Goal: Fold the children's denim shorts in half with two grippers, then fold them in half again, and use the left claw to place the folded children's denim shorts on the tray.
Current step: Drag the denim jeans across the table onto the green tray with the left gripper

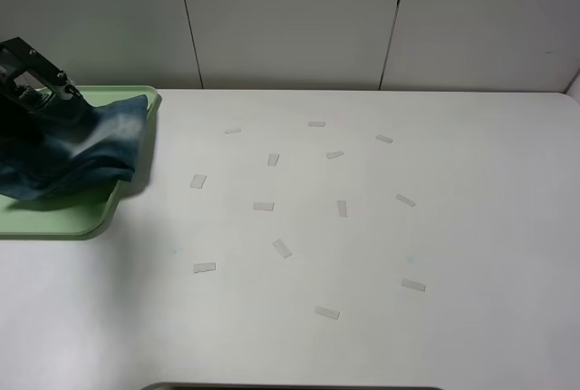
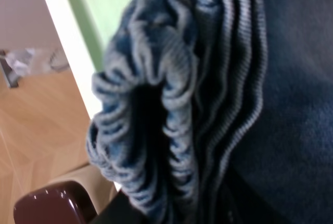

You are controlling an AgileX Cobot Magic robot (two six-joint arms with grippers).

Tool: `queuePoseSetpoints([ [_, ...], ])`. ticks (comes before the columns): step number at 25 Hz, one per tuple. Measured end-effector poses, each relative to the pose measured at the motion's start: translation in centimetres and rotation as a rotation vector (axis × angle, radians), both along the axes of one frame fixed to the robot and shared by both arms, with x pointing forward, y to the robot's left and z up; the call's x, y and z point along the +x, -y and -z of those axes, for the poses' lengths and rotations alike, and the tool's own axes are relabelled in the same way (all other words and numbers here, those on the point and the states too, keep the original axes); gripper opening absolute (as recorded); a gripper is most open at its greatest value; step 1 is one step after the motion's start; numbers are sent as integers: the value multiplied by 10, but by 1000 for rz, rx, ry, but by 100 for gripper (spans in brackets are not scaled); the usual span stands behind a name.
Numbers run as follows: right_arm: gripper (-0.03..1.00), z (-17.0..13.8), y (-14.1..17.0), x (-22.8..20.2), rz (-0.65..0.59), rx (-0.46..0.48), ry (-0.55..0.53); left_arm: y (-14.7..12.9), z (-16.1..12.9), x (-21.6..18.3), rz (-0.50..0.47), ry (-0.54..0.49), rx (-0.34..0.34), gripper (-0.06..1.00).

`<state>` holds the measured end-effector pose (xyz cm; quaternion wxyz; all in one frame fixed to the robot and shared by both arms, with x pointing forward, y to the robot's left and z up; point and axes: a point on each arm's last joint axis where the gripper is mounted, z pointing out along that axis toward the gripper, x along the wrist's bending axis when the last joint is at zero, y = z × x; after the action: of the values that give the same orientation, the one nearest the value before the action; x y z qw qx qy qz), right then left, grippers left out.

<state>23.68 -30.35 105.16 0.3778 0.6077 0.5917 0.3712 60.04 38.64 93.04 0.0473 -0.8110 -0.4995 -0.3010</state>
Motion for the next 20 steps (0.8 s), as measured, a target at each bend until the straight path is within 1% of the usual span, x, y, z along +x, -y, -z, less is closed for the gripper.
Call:
queuePoseSetpoints([
  [3,69,0,0,0,0,0,0,-4,1,-2,-8,-6,2,22],
  [6,69,0,0,0,0,0,0,-5,1,-2,13,-9,22,22],
  [11,69,0,0,0,0,0,0,-6,-2,1,85,-12,86,22],
  [12,69,0,0,0,0,0,0,-6,-2,1,85,-12,86,22],
  [13,69,0,0,0,0,0,0,-7,-3,2,119,-11,114,22],
  [14,69,0,0,0,0,0,0,-7,-3,3,135,-10,125,22],
  [17,69,0,0,0,0,0,0,-7,-4,5,164,2,134,22],
  [20,69,0,0,0,0,0,0,-7,-4,5,149,12,125,22],
])
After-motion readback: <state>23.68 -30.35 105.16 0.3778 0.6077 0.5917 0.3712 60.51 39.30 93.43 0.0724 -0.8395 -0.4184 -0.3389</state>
